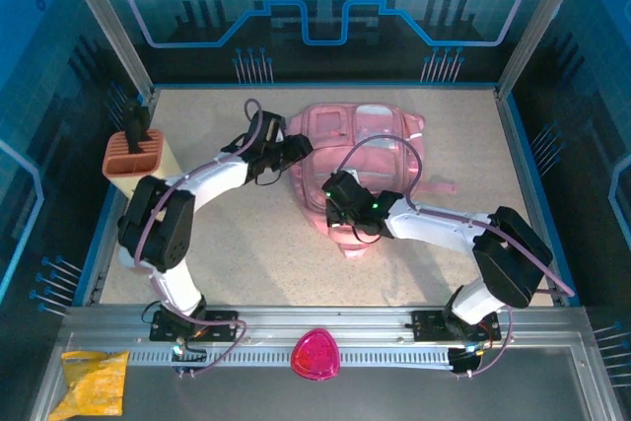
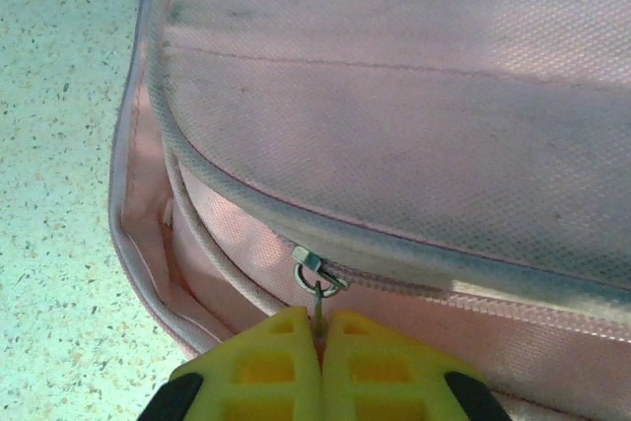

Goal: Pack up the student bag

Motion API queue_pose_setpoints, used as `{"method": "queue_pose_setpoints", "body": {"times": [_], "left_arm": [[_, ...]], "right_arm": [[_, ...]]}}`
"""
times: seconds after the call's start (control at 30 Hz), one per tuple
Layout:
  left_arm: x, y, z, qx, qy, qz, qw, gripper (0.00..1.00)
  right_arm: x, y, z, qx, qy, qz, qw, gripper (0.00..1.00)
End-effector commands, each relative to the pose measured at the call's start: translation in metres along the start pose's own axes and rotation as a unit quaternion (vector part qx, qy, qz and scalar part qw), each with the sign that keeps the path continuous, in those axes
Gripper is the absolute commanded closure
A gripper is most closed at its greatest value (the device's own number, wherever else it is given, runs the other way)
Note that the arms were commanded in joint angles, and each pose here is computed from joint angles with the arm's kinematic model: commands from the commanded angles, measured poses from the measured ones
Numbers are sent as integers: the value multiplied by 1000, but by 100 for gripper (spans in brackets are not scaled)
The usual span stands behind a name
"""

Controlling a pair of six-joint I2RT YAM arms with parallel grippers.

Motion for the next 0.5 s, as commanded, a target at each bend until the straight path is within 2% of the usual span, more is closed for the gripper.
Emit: {"method": "queue_pose_setpoints", "body": {"times": [0.0, 0.13, 0.23, 0.4, 0.47], "left_arm": [[23, -23, -7, 39, -42, 8, 998, 45], [25, -64, -8, 86, -49, 29, 995, 43], [21, -81, -13, 103, -51, 31, 993, 46], [6, -84, -17, 108, -40, 33, 993, 59], [2, -82, -17, 107, -35, 23, 993, 75]], "right_arm": [[-1, -5, 4, -12, 5, 11, 1000, 100], [-5, -7, 4, -16, 9, 14, 1000, 100], [-7, -9, 4, -15, 8, 18, 1000, 100], [-4, -8, 4, -17, 11, 13, 1000, 100], [-1, -9, 1, -13, 5, 11, 1000, 100]]}}
Point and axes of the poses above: each hand's point on the last joint's axis, 136 mm out from that joint toward the fingers, its own x axis back along the fingers, its own z axis along the line the jaws close on, y = z × x, the point moved 8 cm from there along x, back along the fingers, and after that the axes turned 7 degrees about -x, right-handed, at the moved point
